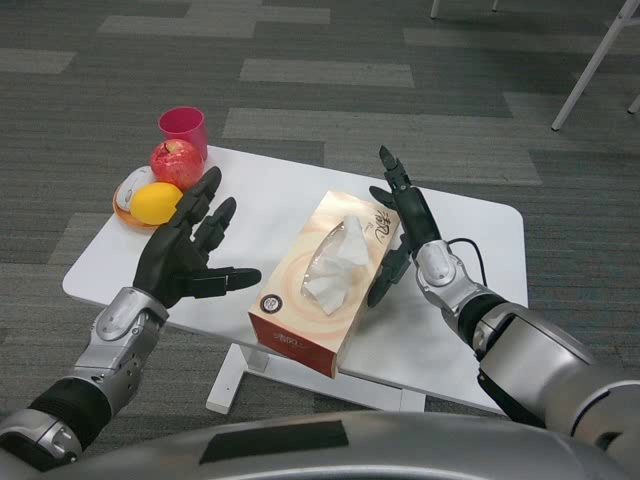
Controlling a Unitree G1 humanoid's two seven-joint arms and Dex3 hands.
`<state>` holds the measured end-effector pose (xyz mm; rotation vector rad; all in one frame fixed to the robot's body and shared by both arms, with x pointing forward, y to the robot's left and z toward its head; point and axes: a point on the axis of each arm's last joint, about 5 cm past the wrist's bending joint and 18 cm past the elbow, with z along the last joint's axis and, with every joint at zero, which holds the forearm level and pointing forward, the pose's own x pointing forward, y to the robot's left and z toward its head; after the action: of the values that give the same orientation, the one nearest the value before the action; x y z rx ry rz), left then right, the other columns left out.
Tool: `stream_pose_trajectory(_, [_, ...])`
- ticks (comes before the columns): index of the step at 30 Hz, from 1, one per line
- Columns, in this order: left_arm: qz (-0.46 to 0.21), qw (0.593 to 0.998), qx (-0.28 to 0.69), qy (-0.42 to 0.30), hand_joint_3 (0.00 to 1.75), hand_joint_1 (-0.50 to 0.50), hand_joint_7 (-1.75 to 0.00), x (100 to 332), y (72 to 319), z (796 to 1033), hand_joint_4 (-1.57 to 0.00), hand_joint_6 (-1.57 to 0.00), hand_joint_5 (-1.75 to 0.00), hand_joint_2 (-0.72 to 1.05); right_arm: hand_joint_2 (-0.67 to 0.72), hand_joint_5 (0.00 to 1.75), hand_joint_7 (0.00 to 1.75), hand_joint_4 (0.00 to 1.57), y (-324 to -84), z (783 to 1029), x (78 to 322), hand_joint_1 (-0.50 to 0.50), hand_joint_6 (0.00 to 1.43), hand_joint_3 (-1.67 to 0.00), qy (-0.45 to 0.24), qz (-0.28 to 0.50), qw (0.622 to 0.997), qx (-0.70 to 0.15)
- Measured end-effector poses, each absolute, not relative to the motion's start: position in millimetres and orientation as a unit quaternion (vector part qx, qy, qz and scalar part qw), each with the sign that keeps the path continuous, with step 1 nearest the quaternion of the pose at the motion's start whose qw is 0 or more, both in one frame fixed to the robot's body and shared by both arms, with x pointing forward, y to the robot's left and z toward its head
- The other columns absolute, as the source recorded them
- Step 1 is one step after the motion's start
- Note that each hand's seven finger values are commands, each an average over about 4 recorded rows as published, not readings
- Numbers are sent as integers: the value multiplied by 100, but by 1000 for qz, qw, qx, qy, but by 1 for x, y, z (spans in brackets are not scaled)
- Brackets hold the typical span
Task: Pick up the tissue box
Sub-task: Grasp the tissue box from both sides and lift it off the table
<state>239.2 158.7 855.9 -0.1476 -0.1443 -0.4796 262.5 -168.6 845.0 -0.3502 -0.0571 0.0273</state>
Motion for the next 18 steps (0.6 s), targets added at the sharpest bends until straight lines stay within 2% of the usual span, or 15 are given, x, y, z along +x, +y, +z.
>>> stream_pose_trajectory(7, [-245,966,-66,-57,0,50,0,239,160,853,0,0,-10,76,72,0,0,43,-167,847,264,-20,0,0,-33,14,984,-173])
stream_pose_trajectory(18, [-285,958,-32,-18,0,50,0,238,160,850,0,0,-10,69,72,0,0,43,-167,847,264,-17,0,0,-35,15,984,-172])
